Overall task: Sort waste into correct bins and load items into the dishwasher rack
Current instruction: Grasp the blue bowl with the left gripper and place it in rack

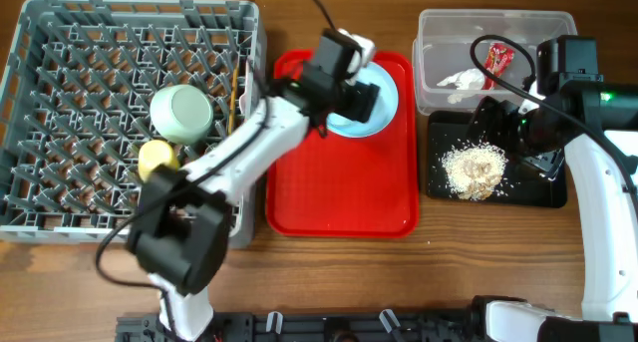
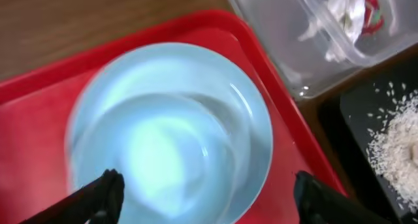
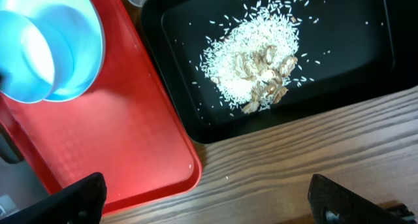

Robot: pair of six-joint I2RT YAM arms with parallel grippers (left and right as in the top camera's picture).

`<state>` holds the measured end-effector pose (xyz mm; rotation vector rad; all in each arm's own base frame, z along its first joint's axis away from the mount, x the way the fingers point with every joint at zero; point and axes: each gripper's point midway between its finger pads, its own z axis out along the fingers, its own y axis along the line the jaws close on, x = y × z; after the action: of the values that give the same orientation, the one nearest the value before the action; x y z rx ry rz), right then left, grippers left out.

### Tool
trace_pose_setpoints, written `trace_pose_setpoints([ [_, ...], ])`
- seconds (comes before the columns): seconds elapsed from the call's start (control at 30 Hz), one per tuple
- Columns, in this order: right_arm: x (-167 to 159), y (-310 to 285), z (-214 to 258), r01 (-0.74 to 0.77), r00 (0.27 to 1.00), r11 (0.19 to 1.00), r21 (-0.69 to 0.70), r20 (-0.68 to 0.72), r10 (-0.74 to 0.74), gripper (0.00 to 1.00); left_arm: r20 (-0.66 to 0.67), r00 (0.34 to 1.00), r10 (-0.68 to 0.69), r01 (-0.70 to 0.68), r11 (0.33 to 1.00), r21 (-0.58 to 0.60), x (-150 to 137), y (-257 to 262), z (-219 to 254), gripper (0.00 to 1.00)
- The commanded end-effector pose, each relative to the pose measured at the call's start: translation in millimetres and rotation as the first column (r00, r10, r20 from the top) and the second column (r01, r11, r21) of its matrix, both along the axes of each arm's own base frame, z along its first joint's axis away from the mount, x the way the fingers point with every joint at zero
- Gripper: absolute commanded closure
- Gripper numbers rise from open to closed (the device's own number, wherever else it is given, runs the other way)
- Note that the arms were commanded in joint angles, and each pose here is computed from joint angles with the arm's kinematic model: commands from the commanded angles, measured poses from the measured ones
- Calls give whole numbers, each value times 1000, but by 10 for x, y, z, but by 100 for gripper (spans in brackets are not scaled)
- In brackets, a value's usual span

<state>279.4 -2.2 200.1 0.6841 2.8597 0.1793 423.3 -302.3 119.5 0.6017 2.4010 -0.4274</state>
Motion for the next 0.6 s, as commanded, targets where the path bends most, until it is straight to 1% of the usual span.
trace_pose_setpoints([
  [0.0, 22, -18, 105, 6, 999, 1000, -7, 35, -6, 0, -74, 995, -67, 70, 997, 39, -162, -273, -496, 23],
  [0.03, 22, -18, 105, 6, 999, 1000, -7, 35, -6, 0, -99, 993, -70, 77, 995, 65, -209, -289, -658, 30],
  [0.1, 21, -18, 104, 6, 999, 1000, -7, 35, -6, 0, -106, 993, -52, 63, 992, 110, -224, -243, -763, 43],
  [0.17, 22, -18, 105, 6, 999, 1000, -7, 35, -6, 0, -113, 993, -42, 56, 990, 130, -232, -204, -797, 49],
  [0.23, 21, -18, 104, 7, 999, 1000, -7, 35, -6, 0, -105, 994, -12, 30, 984, 176, -201, -121, -878, 55],
  [0.27, 21, -18, 104, 6, 999, 1000, -7, 35, -6, 0, -119, 993, -11, 33, 982, 186, -224, -104, -927, 64],
  [0.3, 22, -18, 105, 6, 999, 1000, -7, 35, -6, 0, -130, 992, -10, 35, 980, 194, -243, -90, -958, 76],
  [0.33, 21, -18, 104, 6, 999, 1000, -7, 35, -6, 0, -130, 992, -10, 35, 980, 194, -243, -88, -953, 96],
  [0.4, 17, -18, 103, 6, 999, 1000, -7, 33, -6, 0, -123, 992, -11, 34, 981, 189, -245, -88, -883, 96],
  [0.5, 11, -18, 102, 4, 1000, 1000, -8, 31, -4, 0, -86, 996, -14, 27, 987, 161, -262, -75, -527, 96],
  [0.57, 12, -18, 102, 4, 1000, 1000, -8, 31, -4, 0, -38, 999, 3, 2, 992, 126, -298, 71, -2, 96],
])
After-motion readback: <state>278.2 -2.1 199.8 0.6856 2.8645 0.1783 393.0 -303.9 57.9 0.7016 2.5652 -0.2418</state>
